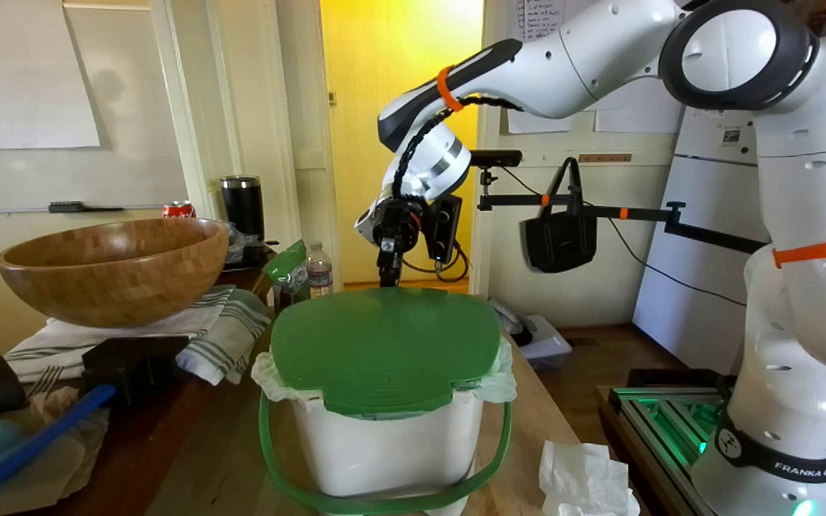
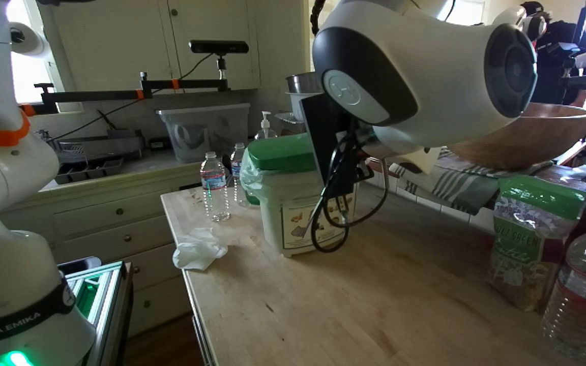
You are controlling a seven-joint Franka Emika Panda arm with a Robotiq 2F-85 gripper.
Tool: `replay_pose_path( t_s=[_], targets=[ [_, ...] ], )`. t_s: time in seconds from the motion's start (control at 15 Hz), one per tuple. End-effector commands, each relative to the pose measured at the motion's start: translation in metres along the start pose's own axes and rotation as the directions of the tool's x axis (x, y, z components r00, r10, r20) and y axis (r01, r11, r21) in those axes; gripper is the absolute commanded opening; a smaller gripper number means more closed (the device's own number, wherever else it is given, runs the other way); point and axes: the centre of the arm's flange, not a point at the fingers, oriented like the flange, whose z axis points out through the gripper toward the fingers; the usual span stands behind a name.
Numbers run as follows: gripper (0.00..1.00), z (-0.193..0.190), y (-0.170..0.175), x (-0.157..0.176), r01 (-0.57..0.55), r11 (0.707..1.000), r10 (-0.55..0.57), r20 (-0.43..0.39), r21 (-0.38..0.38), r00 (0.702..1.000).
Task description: Open the bin.
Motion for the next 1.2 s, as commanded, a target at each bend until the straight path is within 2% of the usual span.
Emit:
replay_pose_path(
  t_s=[0.0,0.6,1.13],
  targets=[
    [1.0,0.005,-0.017,-0.007,0.002,1.0,-0.002,0.012,0.026,1.0],
    [1.0,0.008,-0.06,-0.008,0.072,0.997,-0.071,0.027,-0.002,0.997],
    [1.0,0.024,-0.096,-0.011,0.091,0.995,-0.09,0.047,-0.027,0.995]
  ],
)
